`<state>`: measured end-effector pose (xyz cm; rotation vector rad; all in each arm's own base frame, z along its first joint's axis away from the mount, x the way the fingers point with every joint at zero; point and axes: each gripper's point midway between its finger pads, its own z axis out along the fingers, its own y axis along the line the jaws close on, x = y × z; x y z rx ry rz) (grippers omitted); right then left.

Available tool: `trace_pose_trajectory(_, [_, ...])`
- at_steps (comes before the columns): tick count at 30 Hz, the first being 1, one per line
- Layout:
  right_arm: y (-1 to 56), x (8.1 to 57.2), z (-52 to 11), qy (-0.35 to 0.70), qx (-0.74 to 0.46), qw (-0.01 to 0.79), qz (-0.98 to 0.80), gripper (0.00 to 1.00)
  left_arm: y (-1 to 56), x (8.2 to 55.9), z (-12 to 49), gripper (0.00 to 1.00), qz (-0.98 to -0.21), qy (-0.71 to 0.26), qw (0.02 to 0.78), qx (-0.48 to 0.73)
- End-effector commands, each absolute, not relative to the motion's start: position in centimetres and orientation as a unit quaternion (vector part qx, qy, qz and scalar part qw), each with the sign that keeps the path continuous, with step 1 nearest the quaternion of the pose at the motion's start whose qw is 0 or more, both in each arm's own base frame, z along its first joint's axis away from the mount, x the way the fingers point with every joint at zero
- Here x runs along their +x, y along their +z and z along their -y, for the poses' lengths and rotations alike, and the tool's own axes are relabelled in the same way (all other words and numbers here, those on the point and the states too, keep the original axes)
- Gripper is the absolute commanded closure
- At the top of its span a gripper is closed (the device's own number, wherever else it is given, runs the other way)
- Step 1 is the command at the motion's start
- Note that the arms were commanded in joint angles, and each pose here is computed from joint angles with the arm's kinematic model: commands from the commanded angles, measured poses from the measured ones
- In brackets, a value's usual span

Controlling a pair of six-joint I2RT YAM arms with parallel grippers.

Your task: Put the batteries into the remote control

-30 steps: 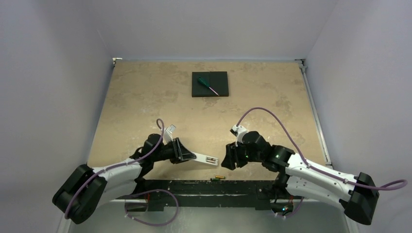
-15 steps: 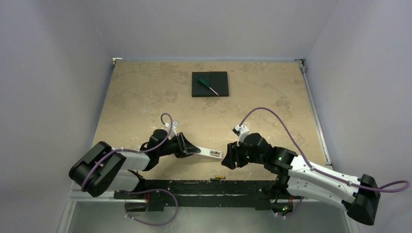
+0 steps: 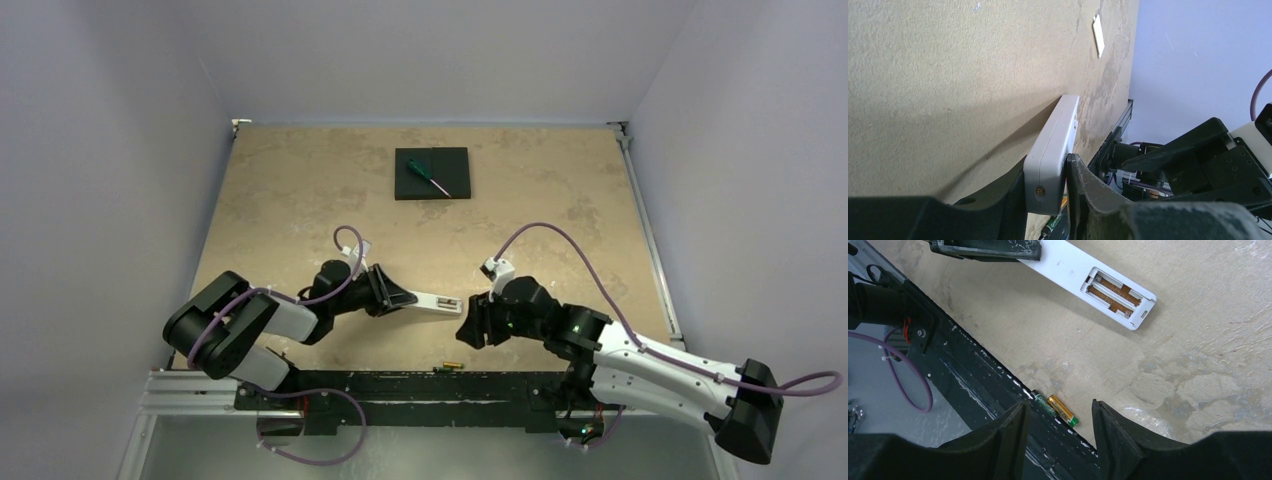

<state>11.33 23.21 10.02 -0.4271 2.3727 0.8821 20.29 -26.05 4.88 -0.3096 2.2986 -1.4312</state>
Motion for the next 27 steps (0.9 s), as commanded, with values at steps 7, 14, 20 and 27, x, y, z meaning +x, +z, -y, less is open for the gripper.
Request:
trace_pose_trajectory(7, [8.8,11.5,-23.7,0.310,-0.174,0.278,-0.892,0.44,1.9,20.3,24.7,0.71,-0.862,-0.448,0.209,-0.109])
trace_pose_trajectory(14, [8.3,10.5,-24.5,0.299,-0.202,0.264,-0.894,0.43,1.8,20.1,24.3,0.55,-0.873,-0.432,0.208,-0.095])
trace_pose_trajectory(20, [8.0,9.6,-25.2,0.284,-0.218,0.259,-0.897,0.41,1.9,19.9,24.2,0.46,-0.877,-0.425,0.207,-0.085])
trace_pose_trajectory(27, [7.7,8.4,-25.8,0.261,-0.248,0.256,-0.897,0.40,2.2,20.0,23.6,0.41,-0.888,-0.401,0.214,-0.072])
